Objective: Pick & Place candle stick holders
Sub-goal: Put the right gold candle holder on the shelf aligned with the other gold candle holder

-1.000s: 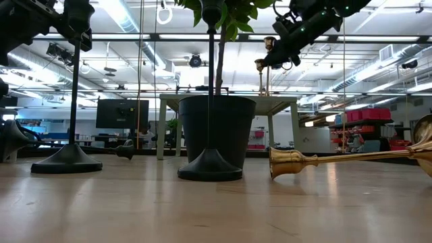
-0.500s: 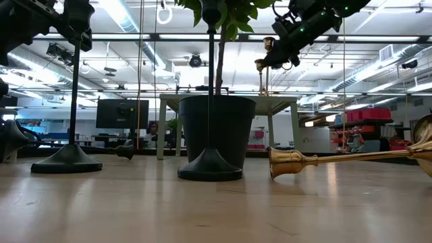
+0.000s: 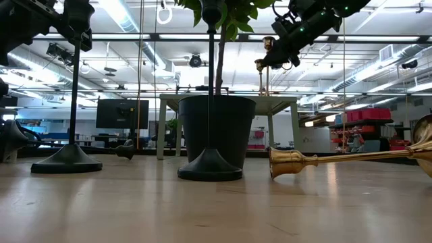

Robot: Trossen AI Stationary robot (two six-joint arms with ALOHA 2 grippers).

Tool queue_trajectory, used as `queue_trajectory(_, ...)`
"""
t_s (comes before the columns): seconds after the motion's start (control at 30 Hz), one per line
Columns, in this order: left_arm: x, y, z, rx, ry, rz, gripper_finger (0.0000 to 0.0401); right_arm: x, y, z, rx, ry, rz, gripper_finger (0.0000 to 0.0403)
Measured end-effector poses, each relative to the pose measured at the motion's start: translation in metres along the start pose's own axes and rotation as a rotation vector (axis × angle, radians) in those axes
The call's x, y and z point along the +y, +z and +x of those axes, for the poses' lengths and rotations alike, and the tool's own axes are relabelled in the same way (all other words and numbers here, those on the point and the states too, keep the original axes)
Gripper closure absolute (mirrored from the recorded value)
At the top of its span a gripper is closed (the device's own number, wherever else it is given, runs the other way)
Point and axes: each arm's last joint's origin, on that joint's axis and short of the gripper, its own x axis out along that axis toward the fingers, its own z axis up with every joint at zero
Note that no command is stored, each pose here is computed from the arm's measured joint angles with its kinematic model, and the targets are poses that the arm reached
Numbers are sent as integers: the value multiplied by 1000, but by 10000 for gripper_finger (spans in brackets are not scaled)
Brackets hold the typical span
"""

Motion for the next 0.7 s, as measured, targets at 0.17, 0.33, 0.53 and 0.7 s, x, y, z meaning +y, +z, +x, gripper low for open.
queue_trajectory(0.17, 0, 0, 0, -1, 0, 0, 174, 1, 1, 0, -7, 4, -1, 368)
queue_trajectory(0.33, 0, 0, 0, 0, 0, 0, 174, 6, 3, 1, -33, 17, -16, 367)
queue_trajectory(0.53, 0, 0, 0, -1, 0, 0, 174, 7, 5, 1, -51, 19, -20, 367)
queue_trajectory(0.7, 0, 0, 0, 0, 0, 0, 174, 7, 5, 1, -50, 19, -18, 367)
